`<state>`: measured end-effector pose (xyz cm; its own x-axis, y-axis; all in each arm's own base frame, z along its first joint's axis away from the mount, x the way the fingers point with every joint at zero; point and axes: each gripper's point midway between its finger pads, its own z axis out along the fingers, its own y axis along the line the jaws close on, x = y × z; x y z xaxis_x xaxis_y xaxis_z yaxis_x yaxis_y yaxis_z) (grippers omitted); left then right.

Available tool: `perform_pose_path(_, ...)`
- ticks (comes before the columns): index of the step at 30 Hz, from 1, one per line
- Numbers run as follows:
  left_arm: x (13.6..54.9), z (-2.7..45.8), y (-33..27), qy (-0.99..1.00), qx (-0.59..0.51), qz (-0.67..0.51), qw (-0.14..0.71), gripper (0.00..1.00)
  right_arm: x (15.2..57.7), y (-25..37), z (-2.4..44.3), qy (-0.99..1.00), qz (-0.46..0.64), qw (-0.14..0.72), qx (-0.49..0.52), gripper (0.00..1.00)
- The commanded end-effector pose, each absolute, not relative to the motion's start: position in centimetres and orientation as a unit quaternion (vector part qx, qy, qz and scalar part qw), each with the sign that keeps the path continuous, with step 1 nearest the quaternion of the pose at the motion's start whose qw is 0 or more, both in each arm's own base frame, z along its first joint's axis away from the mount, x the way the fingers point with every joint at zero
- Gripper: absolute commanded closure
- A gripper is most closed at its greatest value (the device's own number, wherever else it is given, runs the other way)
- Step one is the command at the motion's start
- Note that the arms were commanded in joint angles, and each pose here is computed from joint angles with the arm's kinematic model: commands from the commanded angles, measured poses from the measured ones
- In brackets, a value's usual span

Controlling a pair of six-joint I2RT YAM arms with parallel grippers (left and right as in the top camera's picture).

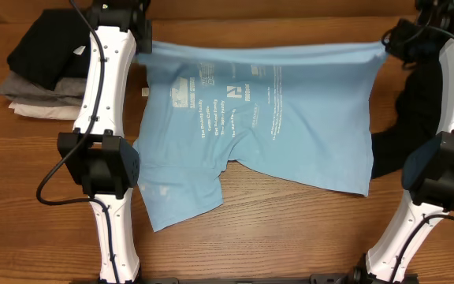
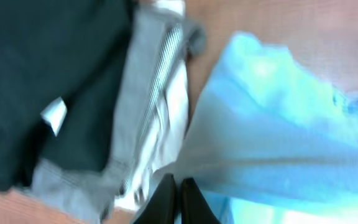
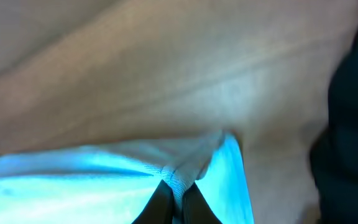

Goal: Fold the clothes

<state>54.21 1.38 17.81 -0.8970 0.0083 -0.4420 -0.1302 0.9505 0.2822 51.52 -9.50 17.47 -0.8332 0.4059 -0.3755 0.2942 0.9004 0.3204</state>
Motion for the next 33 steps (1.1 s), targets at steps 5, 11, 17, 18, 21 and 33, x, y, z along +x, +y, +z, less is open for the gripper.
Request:
perform_pose_path(5,50.2,19.1,0.5,0.979,-0.030,0.103,0.173,0.96,48.1,-9.6,16.4,0.961,0.124,0.154,0.192,0.95)
perform_pose_path(11,48.9,17.6,0.1,0.986,-0.024,0.095,0.133,0.96,46.2,-9.3,14.4,0.967,0.120,0.097,0.201,0.95)
perform_pose_path(17,48.6,15.4,0.1,0.990,-0.020,0.096,0.104,0.95,44.4,-9.2,11.0,0.970,0.113,0.047,0.208,0.94)
perform_pose_path(18,48.6,15.2,0.1,0.990,-0.020,0.096,0.103,0.95,44.3,-9.2,10.7,0.971,0.112,0.044,0.209,0.94)
perform_pose_path(21,48.4,14.3,0.1,0.991,-0.019,0.097,0.092,0.95,44.0,-9.1,9.0,0.971,0.112,0.035,0.210,0.91)
perform_pose_path(33,46.6,11.2,0.2,0.994,-0.013,0.101,0.039,0.33,42.4,-8.6,4.8,0.969,0.115,0.004,0.217,0.74)
